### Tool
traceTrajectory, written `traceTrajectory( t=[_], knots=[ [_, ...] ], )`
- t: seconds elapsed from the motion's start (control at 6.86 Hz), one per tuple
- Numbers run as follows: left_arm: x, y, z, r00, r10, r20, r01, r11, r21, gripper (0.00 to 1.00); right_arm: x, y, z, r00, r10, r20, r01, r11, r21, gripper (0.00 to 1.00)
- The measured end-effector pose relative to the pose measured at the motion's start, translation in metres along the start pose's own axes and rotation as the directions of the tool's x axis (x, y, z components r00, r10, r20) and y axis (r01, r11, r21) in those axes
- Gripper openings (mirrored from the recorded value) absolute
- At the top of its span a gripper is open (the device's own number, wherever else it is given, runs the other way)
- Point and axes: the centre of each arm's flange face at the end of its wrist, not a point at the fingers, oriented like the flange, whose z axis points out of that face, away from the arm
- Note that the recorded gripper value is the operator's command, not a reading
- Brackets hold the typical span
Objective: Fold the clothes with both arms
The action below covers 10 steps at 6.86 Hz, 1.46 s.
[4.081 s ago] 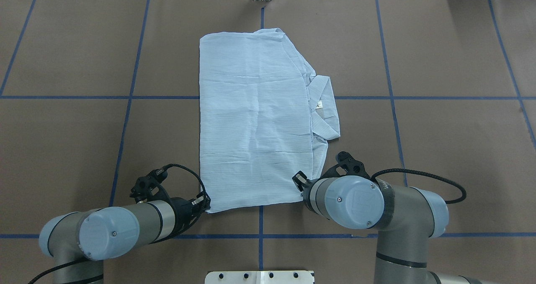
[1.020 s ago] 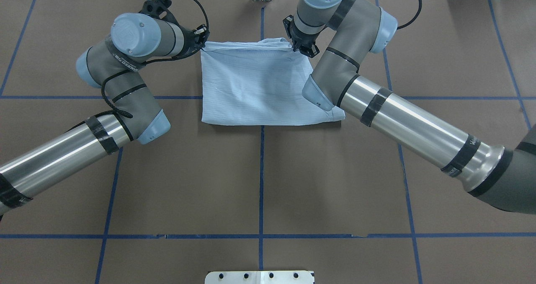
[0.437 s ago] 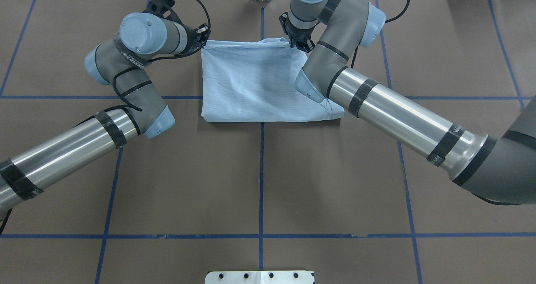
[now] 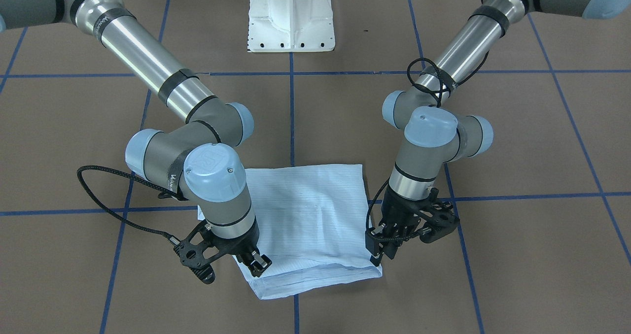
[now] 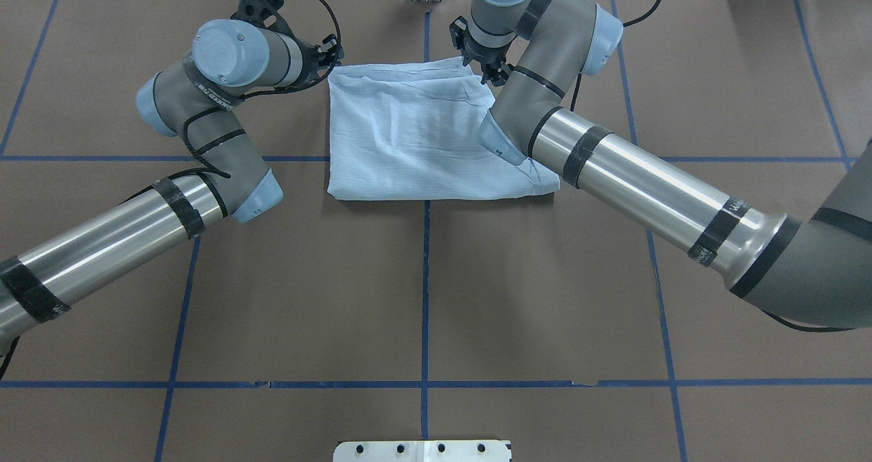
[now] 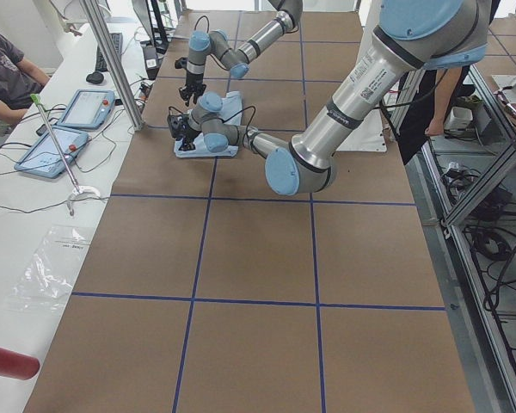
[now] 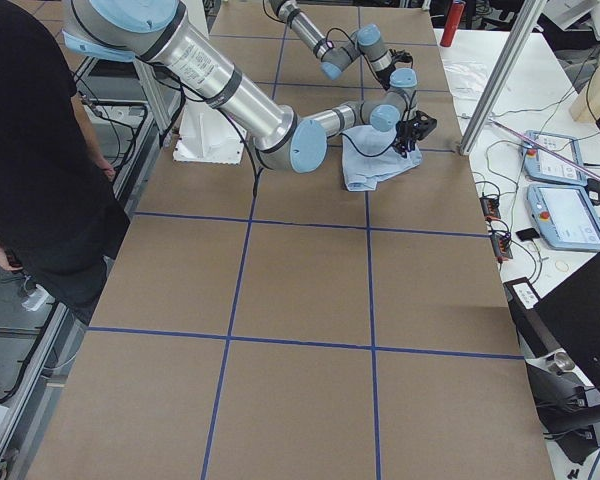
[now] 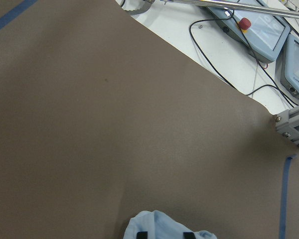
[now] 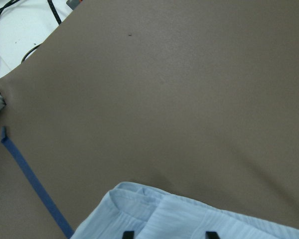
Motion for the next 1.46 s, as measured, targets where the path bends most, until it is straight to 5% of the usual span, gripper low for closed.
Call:
traceTrajectory(
  t=[0.44, 0.73, 1.02, 1.46],
  knots=[
    [-0.005, -0.022, -0.009, 0.995, 0.095, -0.012, -0.095, 0.995, -0.001, 0.99, 0.024, -0.047, -0.007, 0.991, -0.137, -0.005, 0.137, 0.99, -0.019, 1.0],
    [-0.045, -0.041, -0.04, 0.958, 0.284, -0.049, -0.287, 0.955, -0.078, 0.99, 0.104, -0.103, -0.017, 0.944, -0.328, -0.027, 0.326, 0.944, -0.061, 1.0],
    [-0.112, -0.09, -0.086, 0.869, 0.489, -0.081, -0.495, 0.861, -0.114, 0.99, 0.183, -0.199, -0.049, 0.883, -0.465, -0.071, 0.454, 0.882, -0.126, 1.0],
    [-0.262, -0.21, -0.167, 0.663, 0.745, -0.073, -0.745, 0.649, -0.153, 0.99, 0.329, -0.331, -0.088, 0.753, -0.65, -0.106, 0.623, 0.755, -0.206, 1.0]
  ],
)
